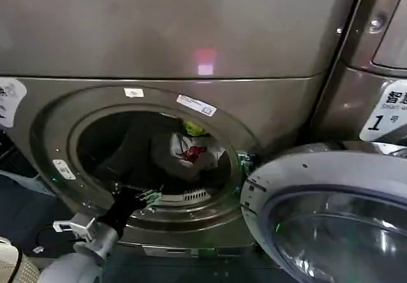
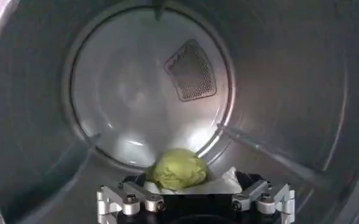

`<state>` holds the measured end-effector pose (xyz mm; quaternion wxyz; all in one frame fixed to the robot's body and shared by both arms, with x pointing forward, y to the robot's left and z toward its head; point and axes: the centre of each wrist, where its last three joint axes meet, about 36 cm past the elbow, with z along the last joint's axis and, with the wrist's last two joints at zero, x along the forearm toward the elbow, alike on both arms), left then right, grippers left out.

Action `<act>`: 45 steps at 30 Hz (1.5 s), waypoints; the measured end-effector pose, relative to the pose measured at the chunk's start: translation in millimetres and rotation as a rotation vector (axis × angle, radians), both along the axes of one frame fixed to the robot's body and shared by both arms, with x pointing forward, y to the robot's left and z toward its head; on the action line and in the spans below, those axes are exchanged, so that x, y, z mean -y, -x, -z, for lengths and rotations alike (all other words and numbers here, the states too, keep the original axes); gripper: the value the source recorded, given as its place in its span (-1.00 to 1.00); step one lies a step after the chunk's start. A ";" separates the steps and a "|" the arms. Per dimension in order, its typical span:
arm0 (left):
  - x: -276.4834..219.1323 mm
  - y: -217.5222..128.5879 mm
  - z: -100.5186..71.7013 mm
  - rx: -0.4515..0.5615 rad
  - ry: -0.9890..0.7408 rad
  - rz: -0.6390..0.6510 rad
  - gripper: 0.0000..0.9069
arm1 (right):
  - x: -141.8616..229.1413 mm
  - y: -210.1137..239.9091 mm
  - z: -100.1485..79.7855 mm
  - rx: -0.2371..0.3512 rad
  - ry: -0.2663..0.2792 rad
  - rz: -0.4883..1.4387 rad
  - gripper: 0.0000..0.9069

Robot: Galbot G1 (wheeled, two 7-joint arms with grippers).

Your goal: Grasp the clothes from the dryer.

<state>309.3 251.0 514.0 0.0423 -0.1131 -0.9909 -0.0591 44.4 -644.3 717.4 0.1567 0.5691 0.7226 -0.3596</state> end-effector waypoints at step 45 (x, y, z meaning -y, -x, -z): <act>64.1 -210.3 -1.9 -0.069 -1.030 0.392 1.00 | -19.1 19.6 -9.7 -0.081 0.044 0.039 1.00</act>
